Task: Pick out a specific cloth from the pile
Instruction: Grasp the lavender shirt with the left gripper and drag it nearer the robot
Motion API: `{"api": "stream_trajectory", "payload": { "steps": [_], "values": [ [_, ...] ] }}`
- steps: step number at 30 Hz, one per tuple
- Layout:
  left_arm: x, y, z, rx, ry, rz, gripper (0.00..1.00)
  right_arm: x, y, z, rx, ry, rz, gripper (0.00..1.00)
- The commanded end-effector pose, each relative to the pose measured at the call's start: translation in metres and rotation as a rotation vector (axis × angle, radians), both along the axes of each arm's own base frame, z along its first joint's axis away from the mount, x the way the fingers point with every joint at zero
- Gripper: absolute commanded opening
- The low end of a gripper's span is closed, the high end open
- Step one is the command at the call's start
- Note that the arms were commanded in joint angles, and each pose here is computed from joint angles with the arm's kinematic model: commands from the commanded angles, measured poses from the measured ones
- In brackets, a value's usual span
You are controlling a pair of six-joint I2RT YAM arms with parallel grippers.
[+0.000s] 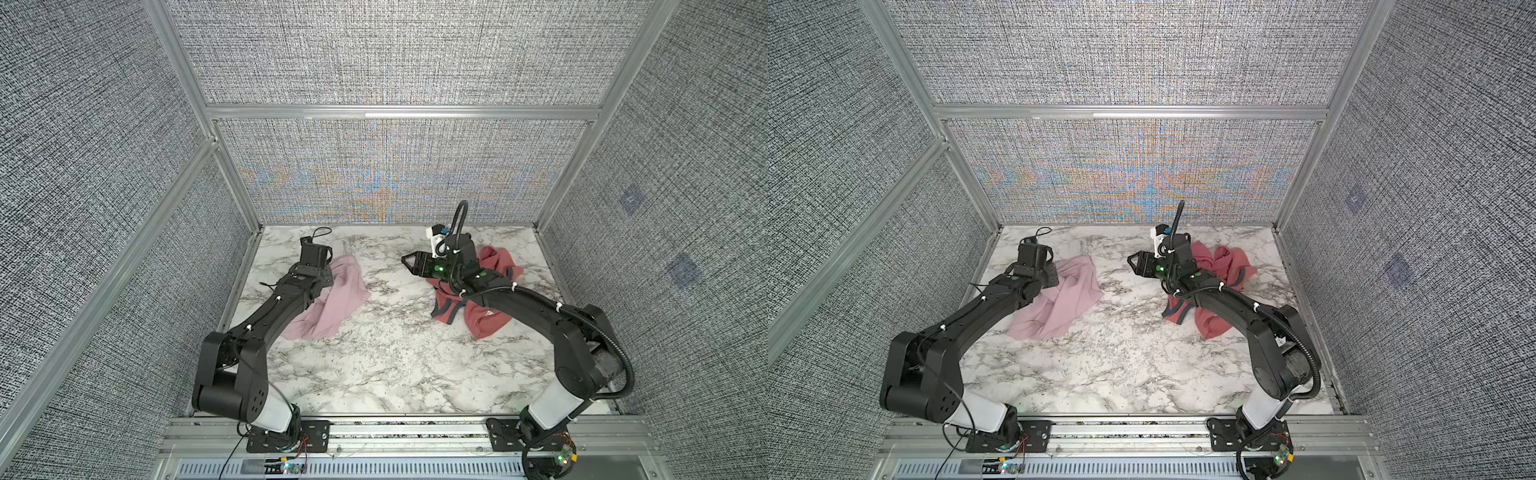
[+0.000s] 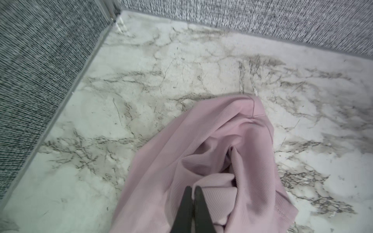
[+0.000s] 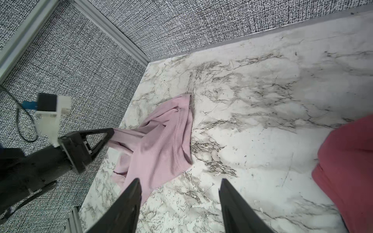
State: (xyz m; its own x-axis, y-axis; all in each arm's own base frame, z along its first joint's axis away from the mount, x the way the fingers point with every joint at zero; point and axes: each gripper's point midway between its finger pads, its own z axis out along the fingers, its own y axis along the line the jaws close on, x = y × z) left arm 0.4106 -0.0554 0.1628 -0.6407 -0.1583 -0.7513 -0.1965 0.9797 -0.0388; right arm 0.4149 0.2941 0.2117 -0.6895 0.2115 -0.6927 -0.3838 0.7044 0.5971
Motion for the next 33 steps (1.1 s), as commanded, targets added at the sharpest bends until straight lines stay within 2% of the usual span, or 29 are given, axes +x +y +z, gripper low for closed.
{"api": "stream_trajectory", "payload": {
  "steps": [1, 6, 14, 17, 20, 25, 28, 33],
  "values": [
    [-0.006, 0.015, 0.033, 0.048, -0.080, 0.046, 0.00, 0.002, -0.001, 0.010, 0.024, -0.026, -0.008, 0.63],
    [-0.011, 0.023, 0.098, 0.082, -0.206, 0.043, 0.00, 0.003, -0.002, 0.012, 0.025, -0.029, -0.013, 0.63],
    [-0.009, 0.025, 0.182, 0.124, -0.302, 0.028, 0.00, 0.002, -0.003, 0.011, 0.034, -0.025, -0.017, 0.63],
    [-0.002, 0.024, 0.202, 0.152, -0.308, 0.015, 0.00, 0.001, -0.003, 0.009, 0.034, -0.020, -0.016, 0.63],
    [0.008, 0.006, 0.203, 0.088, -0.314, -0.056, 0.00, 0.000, -0.005, 0.005, 0.027, -0.015, -0.019, 0.63],
    [0.023, -0.042, 0.173, -0.075, -0.309, -0.251, 0.00, -0.002, -0.011, 0.000, 0.015, -0.004, -0.036, 0.63],
    [0.035, -0.061, 0.155, -0.173, -0.316, -0.290, 0.00, -0.004, -0.015, -0.004, 0.008, 0.002, -0.045, 0.62],
    [0.062, -0.074, 0.117, -0.216, -0.270, -0.299, 0.00, -0.007, -0.021, -0.009, -0.004, 0.012, -0.059, 0.62]
  ]
}}
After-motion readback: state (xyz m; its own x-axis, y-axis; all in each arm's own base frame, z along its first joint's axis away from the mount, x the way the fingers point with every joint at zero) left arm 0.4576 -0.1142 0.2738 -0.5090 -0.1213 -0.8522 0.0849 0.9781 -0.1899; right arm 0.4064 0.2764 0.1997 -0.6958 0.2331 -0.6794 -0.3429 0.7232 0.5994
